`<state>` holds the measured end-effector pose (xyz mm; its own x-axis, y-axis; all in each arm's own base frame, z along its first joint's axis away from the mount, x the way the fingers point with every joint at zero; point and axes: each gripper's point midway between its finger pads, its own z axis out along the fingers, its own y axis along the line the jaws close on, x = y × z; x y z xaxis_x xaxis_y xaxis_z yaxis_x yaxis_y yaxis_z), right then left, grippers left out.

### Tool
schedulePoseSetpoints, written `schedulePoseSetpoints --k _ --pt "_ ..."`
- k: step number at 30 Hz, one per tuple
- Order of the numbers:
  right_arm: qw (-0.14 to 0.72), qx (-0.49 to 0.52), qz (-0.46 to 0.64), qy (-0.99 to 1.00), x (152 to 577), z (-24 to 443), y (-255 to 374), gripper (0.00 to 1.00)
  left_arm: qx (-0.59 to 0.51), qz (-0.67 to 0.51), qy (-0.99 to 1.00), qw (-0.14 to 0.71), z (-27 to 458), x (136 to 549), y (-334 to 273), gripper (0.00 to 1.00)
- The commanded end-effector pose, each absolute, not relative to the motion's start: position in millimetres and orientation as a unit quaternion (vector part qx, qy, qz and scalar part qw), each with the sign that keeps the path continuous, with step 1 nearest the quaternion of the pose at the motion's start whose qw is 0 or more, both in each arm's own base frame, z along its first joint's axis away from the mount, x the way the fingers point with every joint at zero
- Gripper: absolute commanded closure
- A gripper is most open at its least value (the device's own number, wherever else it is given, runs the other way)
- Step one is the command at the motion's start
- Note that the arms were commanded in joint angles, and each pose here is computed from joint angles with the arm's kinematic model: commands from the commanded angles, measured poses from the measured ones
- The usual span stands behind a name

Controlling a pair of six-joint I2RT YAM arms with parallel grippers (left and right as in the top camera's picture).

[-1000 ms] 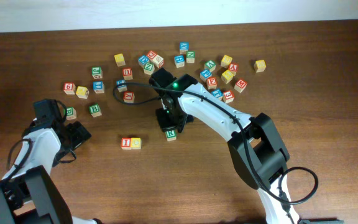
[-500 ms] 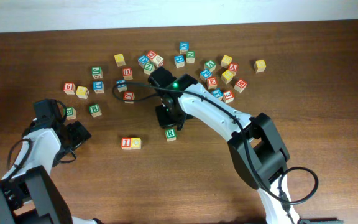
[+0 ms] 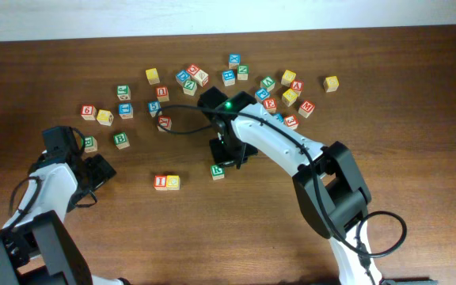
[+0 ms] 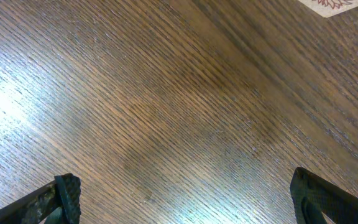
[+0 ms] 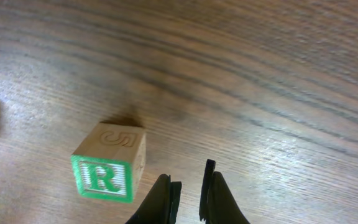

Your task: Spell out ICRA

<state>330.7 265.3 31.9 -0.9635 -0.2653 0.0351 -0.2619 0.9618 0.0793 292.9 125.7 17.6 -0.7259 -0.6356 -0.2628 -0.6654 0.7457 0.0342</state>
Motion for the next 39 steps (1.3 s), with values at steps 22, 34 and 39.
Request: schedulePoseSetpoints --k 22,34,39 --pt "0.032 0.142 -0.049 -0.988 321.8 24.9 276.3 0.91 -0.355 0.067 0.925 0.119 19.0 290.4 127.7 0.01" --pt "0.049 0.142 -0.079 -0.986 314.4 26.7 285.8 0.92 -0.355 0.067 0.925 0.119 19.0 290.4 127.8 0.01" --pt "0.031 0.143 -0.047 -0.988 322.0 24.9 275.8 0.92 -0.355 0.067 0.925 0.119 19.0 290.4 127.7 0.01"
